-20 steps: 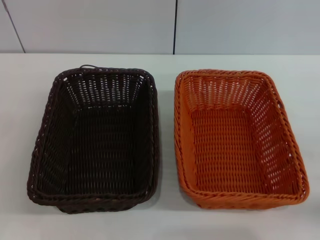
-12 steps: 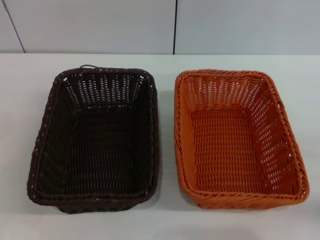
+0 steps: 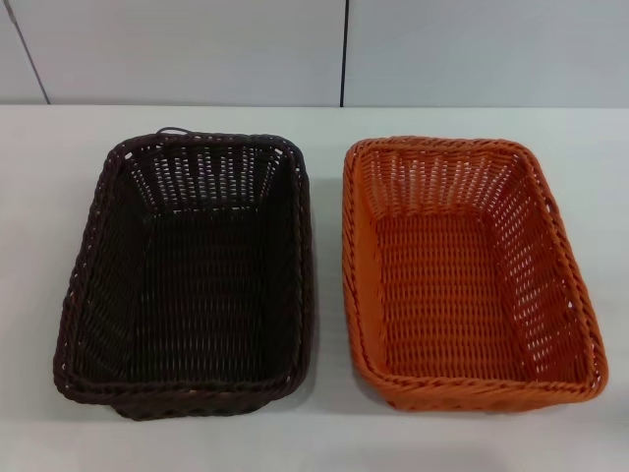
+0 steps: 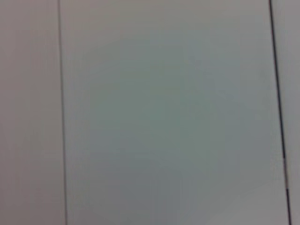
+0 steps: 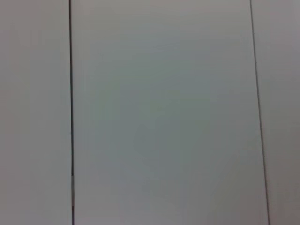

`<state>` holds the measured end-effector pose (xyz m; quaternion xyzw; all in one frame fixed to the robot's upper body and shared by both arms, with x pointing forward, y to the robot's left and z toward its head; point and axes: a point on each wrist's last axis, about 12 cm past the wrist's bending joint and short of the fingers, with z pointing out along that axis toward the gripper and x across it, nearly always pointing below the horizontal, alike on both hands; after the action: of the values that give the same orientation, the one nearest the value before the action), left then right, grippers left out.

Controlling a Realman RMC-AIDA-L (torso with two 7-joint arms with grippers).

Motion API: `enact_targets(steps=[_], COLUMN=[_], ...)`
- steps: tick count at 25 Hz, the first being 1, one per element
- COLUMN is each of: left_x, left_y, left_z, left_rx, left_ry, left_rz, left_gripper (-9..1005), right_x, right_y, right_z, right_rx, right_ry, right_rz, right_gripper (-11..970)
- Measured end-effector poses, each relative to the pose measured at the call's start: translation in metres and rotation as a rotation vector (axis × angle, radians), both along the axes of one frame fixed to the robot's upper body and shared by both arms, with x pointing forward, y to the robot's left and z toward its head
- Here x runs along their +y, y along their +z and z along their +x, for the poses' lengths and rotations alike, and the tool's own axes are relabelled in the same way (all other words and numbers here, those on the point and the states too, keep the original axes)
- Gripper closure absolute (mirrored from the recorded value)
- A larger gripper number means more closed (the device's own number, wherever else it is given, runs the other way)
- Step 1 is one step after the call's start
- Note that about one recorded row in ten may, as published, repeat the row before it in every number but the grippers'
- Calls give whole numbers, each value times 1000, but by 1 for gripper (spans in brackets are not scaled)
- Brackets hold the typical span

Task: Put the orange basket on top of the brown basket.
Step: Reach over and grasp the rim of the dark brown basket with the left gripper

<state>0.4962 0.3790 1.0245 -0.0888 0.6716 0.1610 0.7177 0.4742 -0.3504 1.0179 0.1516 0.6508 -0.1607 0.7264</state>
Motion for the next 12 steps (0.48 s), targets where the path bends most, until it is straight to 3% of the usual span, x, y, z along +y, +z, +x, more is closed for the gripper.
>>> enact_targets(steps=[5, 7, 10, 11, 12], left_x=[-11, -11, -11, -15, -16], left_y=[7, 21, 27, 52, 55], left_z=[17, 38, 46, 66, 68], left_rx=[12, 43, 63, 131, 141], left_ry=[-80, -126, -153, -228, -235], left_rz=[13, -1, -8, -12, -12], left_gripper=[193, 194, 194, 195, 195], right_x=[1, 0, 0, 0, 0], right_y=[-1, -1, -1, -1, -1], right_z=[-1, -1, -1, -1, -1], right_rx=[5, 7, 7, 8, 8], right_ry=[5, 4, 4, 5, 5], right_rz=[-3, -4, -4, -4, -4], right_gripper=[213, 213, 213, 213, 213])
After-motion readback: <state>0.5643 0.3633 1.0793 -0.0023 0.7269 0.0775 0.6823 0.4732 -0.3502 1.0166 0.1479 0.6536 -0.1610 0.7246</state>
